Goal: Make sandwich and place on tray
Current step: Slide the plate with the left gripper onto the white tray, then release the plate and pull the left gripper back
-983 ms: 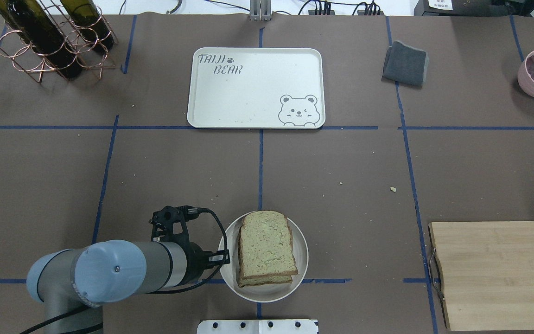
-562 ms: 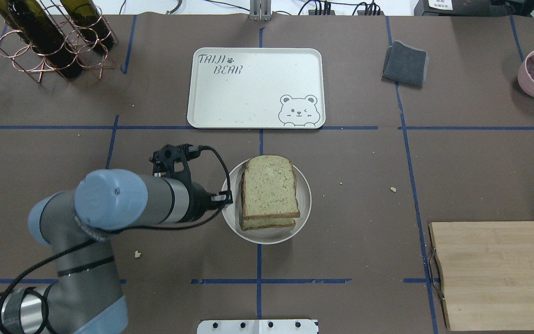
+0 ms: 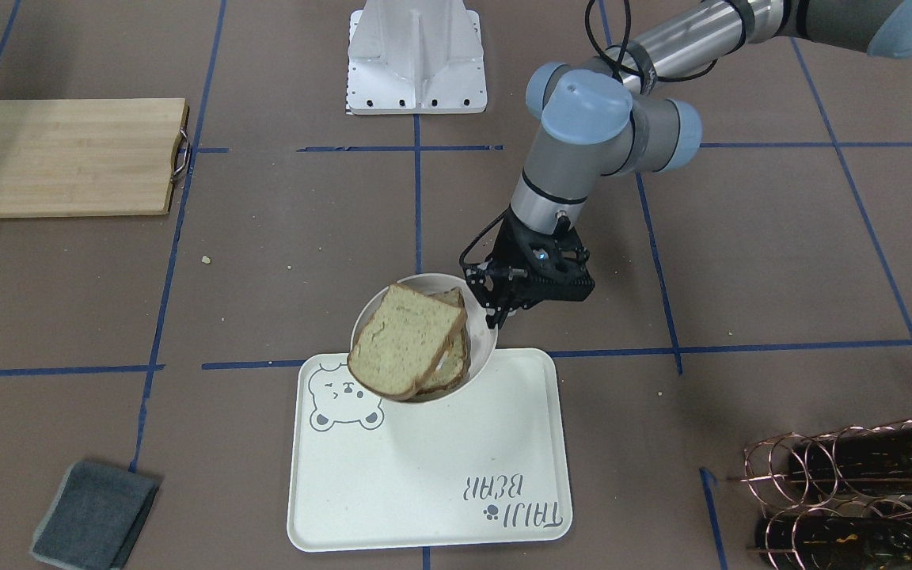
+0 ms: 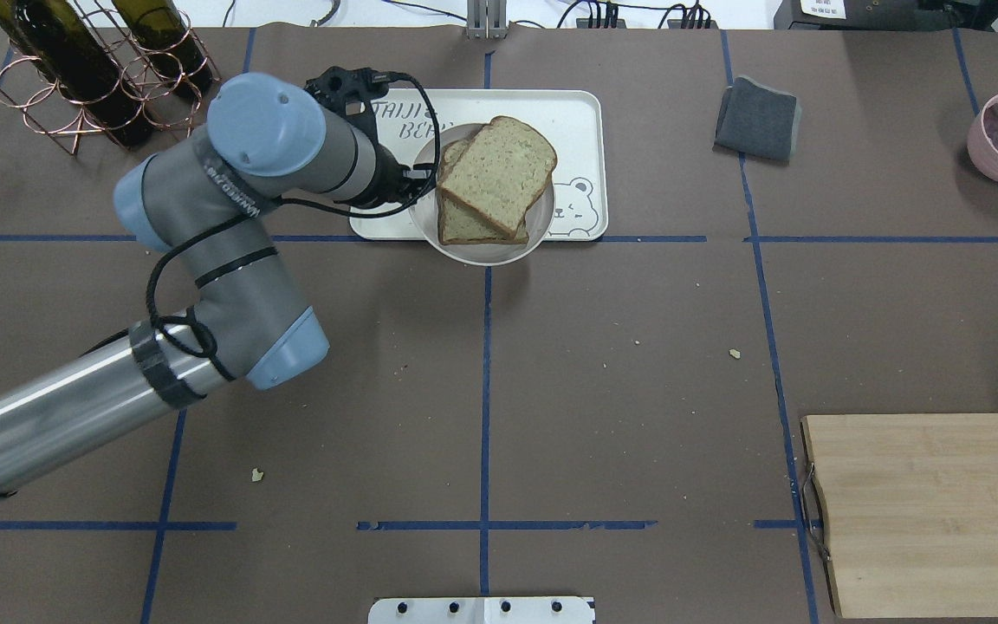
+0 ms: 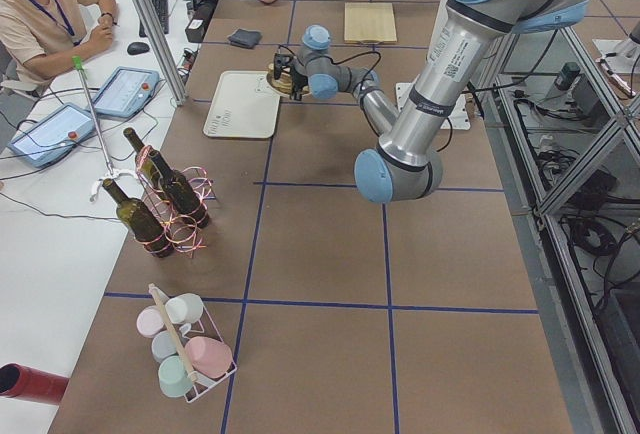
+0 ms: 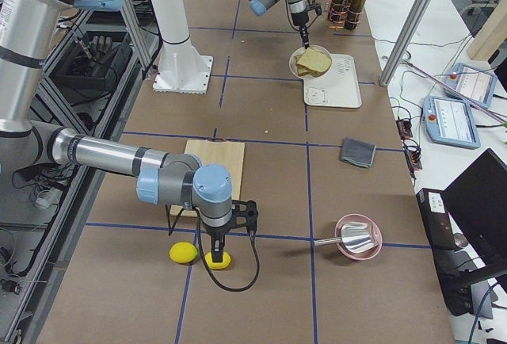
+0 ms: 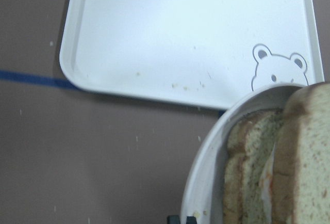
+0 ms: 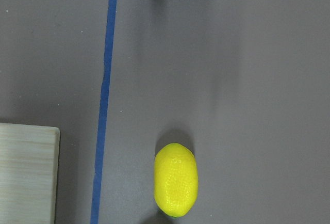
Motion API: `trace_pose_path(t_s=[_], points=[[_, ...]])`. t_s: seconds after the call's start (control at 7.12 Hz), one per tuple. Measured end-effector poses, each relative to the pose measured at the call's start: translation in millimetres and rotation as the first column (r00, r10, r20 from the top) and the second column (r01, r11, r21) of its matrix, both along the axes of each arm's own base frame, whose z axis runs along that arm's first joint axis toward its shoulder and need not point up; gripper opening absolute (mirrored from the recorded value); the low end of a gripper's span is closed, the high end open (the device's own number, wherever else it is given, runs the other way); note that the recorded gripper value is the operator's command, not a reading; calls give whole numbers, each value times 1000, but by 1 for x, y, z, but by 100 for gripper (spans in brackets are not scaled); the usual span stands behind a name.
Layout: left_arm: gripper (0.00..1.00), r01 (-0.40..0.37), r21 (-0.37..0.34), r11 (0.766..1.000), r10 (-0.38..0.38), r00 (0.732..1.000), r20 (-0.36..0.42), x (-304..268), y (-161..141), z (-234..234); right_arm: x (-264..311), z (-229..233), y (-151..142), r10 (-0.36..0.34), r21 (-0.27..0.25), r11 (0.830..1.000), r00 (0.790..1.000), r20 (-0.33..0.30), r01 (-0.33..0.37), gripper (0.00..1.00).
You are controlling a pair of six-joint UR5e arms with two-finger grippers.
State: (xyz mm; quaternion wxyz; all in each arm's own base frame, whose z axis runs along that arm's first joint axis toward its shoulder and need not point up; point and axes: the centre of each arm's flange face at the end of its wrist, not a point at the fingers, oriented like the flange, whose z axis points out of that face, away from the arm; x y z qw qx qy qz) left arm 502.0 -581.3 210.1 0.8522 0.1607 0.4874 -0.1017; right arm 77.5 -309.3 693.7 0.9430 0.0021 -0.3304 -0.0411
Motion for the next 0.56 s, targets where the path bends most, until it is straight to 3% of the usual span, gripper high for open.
trace_pose_path(t_s=[0.28, 0.42, 0.56], points=[[0, 10, 16, 1000, -11, 999, 33, 23, -66, 20, 0, -1, -1, 0, 2, 1000, 1000, 0, 0, 100], [65, 6, 20, 1000, -7, 999, 49, 29, -76, 30, 0, -1, -1, 0, 4, 1000, 1000, 0, 0, 100], [100, -5, 33, 999, 3, 998, 62, 32, -80, 35, 0, -1, -1, 0, 4, 1000, 1000, 0, 0, 100]])
